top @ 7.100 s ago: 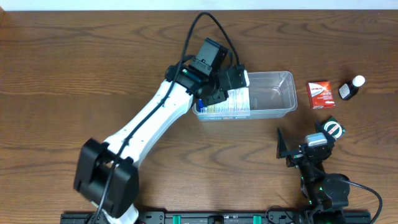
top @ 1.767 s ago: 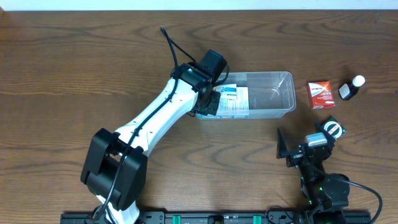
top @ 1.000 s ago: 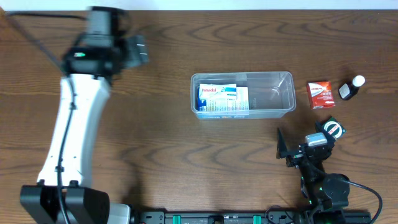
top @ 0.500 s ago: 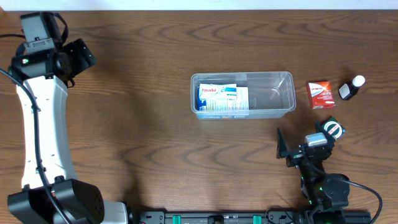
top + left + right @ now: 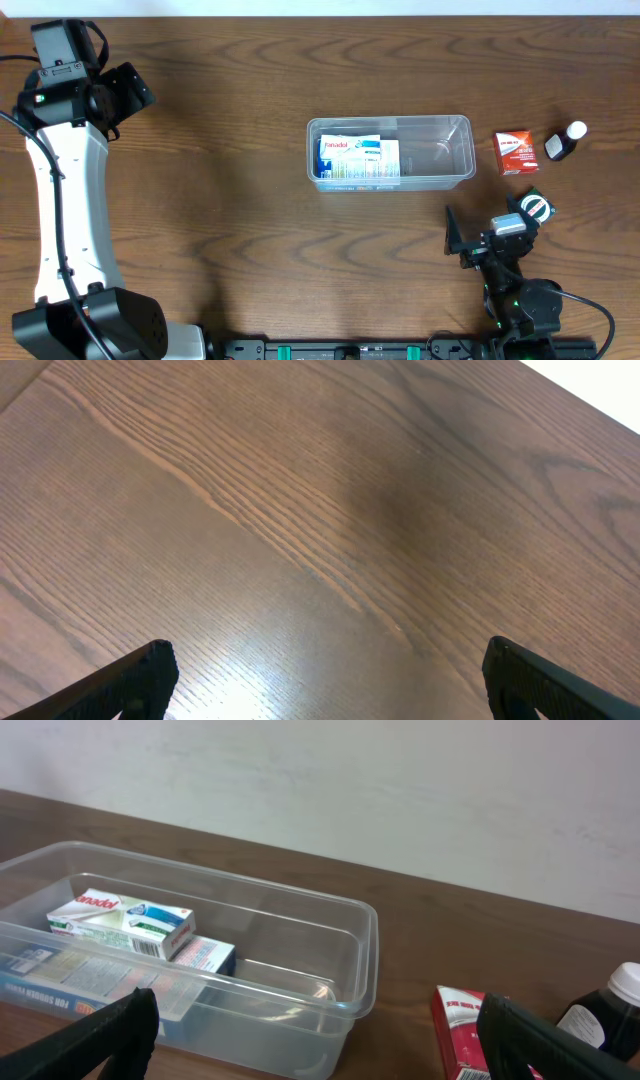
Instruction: Pack container
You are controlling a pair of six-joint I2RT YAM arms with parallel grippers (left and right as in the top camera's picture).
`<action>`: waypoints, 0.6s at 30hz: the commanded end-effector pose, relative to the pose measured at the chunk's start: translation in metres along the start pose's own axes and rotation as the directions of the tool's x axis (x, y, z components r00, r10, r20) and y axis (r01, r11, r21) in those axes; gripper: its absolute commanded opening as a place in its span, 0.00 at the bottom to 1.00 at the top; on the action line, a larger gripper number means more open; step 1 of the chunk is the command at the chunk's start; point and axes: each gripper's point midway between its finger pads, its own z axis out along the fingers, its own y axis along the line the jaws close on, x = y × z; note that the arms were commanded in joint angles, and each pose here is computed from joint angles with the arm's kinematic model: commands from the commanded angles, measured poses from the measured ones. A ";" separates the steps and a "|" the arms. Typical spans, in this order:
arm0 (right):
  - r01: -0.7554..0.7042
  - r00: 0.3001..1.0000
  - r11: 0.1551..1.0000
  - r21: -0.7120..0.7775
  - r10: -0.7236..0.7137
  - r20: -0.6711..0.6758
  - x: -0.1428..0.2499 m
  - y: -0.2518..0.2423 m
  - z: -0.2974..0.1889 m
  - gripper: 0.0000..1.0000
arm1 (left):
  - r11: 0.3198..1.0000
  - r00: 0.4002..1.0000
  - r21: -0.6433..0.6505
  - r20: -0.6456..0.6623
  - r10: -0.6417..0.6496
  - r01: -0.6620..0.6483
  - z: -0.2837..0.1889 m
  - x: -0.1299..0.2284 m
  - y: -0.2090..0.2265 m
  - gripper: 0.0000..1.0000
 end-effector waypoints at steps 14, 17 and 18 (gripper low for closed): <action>-0.116 0.993 0.993 0.022 0.116 0.025 -0.046 -0.009 -0.011 0.99 | 1.000 1.000 -0.017 0.004 0.003 -0.003 0.000 -0.001 0.004 0.98; -0.056 0.998 0.997 0.044 0.056 -0.002 -0.080 -0.016 -0.012 0.99 | 1.000 1.000 -0.017 0.004 0.003 -0.003 0.000 -0.001 0.004 0.98; -0.036 0.999 0.998 0.043 0.037 -0.021 -0.092 -0.017 -0.009 0.99 | 1.000 1.000 -0.017 0.004 0.003 -0.003 0.000 -0.001 0.004 0.98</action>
